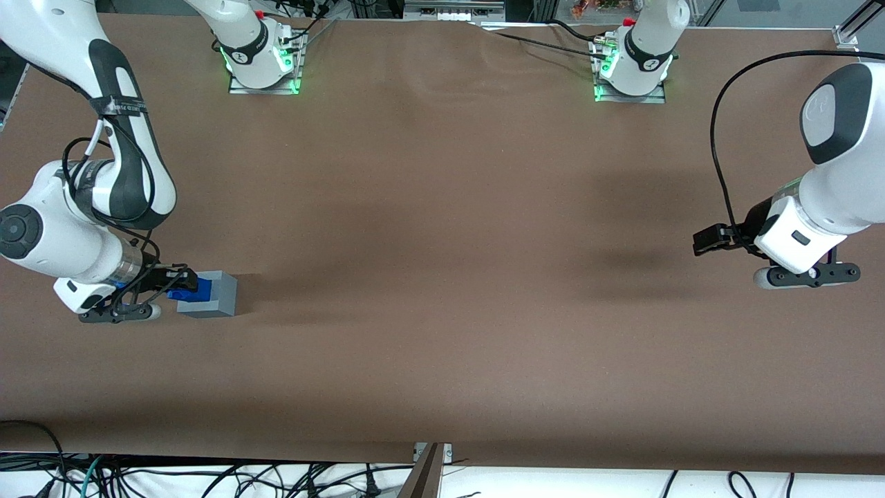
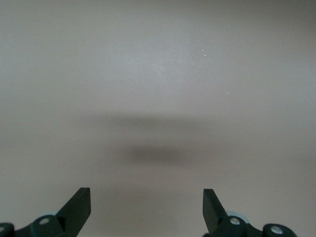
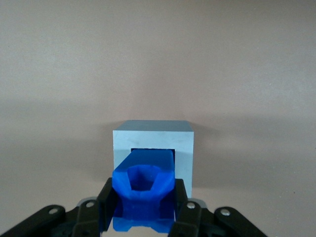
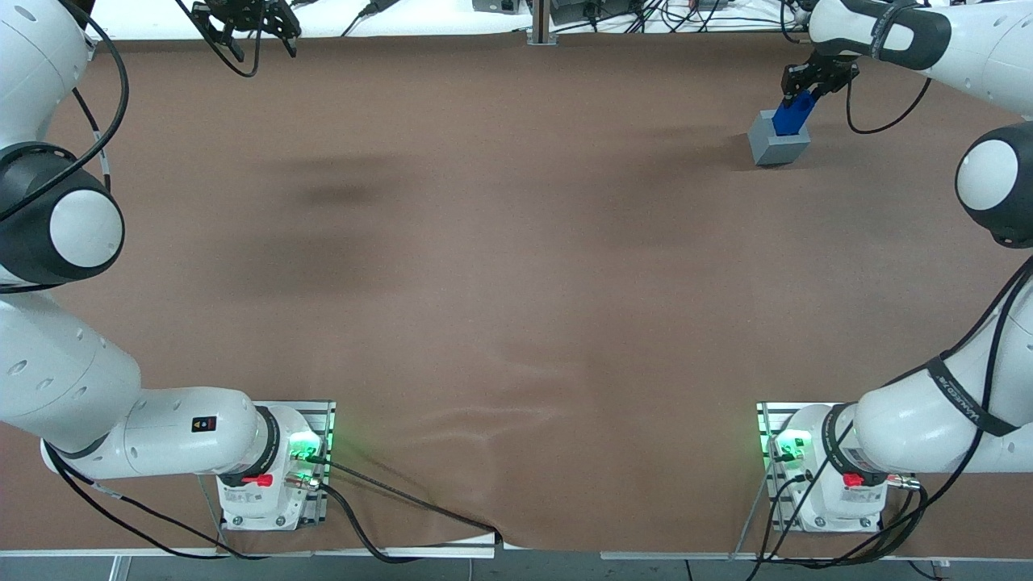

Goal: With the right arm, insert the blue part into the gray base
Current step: 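Lower the blue part into the gray base's opening and release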

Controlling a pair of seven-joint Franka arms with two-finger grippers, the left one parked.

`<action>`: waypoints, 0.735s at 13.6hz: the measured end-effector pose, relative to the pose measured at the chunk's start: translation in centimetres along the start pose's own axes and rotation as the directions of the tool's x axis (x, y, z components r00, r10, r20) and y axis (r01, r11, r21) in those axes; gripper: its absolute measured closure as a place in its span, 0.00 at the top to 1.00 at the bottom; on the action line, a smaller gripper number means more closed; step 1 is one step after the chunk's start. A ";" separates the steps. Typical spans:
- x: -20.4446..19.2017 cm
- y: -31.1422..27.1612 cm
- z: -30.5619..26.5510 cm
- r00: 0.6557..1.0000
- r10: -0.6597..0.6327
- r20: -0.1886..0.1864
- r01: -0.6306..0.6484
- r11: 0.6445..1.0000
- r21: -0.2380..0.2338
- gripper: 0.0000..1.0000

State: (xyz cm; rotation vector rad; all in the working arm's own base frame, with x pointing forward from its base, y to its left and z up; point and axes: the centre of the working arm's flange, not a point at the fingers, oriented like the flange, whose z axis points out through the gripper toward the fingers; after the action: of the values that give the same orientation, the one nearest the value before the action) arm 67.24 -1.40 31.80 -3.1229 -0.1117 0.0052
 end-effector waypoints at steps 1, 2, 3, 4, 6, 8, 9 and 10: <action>0.0 0.0 0.0 1.000 0.000 0.001 0.000 1.000 0.000 0.50; 0.0 0.0 0.1 1.000 0.000 0.002 0.000 1.000 0.000 0.50; -0.1 0.0 0.1 1.000 0.000 0.003 0.000 1.000 0.000 0.50; -0.1 0.0 0.3 1.000 0.000 0.004 0.000 1.000 0.000 0.50; -0.1 0.0 0.4 1.000 0.001 0.005 -0.001 1.000 0.001 0.50; -0.1 0.0 0.6 1.000 0.005 0.003 -0.005 1.000 0.005 0.50; -0.1 0.0 0.7 1.000 0.007 0.004 -0.007 1.000 0.008 0.50; -0.1 0.0 1.0 1.000 0.008 0.005 -0.008 1.000 0.008 0.50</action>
State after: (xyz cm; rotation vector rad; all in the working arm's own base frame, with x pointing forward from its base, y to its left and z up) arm 67.17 -1.42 30.83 -3.1151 -0.0987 0.0130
